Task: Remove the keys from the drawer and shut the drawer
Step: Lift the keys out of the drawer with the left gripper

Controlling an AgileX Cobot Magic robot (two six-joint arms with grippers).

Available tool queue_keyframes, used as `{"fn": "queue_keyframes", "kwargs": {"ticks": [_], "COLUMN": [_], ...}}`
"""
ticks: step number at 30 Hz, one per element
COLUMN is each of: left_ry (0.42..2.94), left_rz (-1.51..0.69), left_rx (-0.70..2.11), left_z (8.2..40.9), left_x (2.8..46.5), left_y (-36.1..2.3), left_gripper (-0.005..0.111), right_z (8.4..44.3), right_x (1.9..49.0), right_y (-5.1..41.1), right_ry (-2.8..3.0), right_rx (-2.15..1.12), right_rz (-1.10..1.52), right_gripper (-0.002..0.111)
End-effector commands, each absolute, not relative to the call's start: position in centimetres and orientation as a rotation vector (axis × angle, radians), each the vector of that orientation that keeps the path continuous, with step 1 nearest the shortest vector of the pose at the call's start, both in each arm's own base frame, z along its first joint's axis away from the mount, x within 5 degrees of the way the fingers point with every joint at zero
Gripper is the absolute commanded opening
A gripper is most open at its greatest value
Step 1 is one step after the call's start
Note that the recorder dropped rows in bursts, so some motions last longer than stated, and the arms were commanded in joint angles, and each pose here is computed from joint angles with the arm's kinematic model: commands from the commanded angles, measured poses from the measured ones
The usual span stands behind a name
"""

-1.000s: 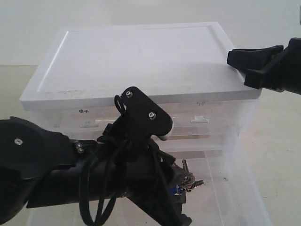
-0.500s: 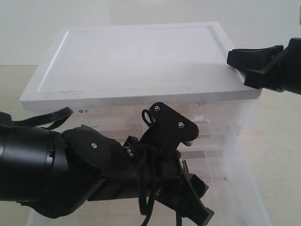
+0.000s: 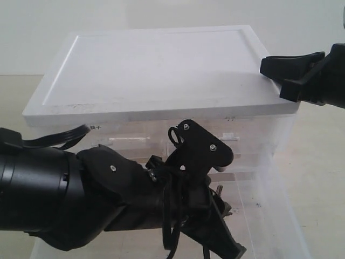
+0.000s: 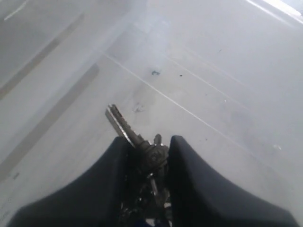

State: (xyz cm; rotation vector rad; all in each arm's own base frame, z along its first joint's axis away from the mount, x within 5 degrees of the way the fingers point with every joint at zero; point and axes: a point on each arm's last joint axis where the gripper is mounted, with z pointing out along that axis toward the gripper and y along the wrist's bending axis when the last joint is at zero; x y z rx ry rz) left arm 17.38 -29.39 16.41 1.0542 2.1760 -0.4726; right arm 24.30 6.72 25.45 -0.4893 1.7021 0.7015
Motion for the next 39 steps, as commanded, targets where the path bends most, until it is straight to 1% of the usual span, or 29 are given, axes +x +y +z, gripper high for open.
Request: {"fn": "queue_keyframes", "kwargs": {"ticks": [1,6,16,21,23,24,28,29,30,31,32,34,37,39], "left_ry": [2.144,2.078,2.006,1.919,1.868,1.836,1.796,1.78,1.797,1.812,1.795,1.786,1.798,1.862], "left_rz": [-0.507,-0.539,-0.549,-0.593,-0.582,-0.561,-0.536,-0.509,-0.48,-0.438,-0.38,-0.348,-0.323,-0.187], "left_rx": [1.066,1.051,1.044,1.019,0.973,0.927,0.83,0.752,0.719,0.637,0.612,0.558,0.506,0.378], "left_z": [17.6,19.9,22.1,24.9,26.4,27.3,28.5,29.1,28.8,28.7,28.7,27.8,26.8,25.1], "left_x": [17.0,16.6,15.6,14.7,14.2,13.8,12.8,12.2,12.1,11.6,11.3,10.5,10.2,10.5], "left_y": [-29.1,-28.6,-26.6,-25.1,-23.5,-22.1,-19.0,-16.8,-16.0,-13.8,-12.4,-10.1,-8.8,-7.1], "left_gripper": [0.005,0.005,0.005,0.005,0.005,0.005,0.005,0.005,0.005,0.005,0.005,0.005,0.005,0.005], "right_z": [24.8,24.8,24.8,24.8,24.8,24.8,24.8,24.8,24.8,24.8,24.8,24.8,24.8,24.8], "right_x": [24.3,24.3,24.3,24.3,24.3,24.3,24.3,24.3,24.3,24.3,24.3,24.3,24.3,24.3], "right_y": [6.7,6.7,6.7,6.7,6.7,6.7,6.7,6.7,6.7,6.7,6.7,6.7,6.7,6.7], "right_ry": [1.74,1.74,1.74,1.74,1.74,1.74,1.74,1.74,1.74,1.74,1.74,1.74,1.74,1.741], "right_rx": [-0.507,-0.507,-0.507,-0.507,-0.507,-0.507,-0.507,-0.507,-0.507,-0.507,-0.507,-0.507,-0.507,-0.509], "right_rz": [0.684,0.684,0.684,0.684,0.684,0.684,0.684,0.684,0.684,0.684,0.684,0.684,0.684,0.683], "right_gripper": [0.0,0.0,0.0,0.0,0.0,0.0,0.0,0.0,0.0,0.0,0.0,0.0,0.0,0.0]}}
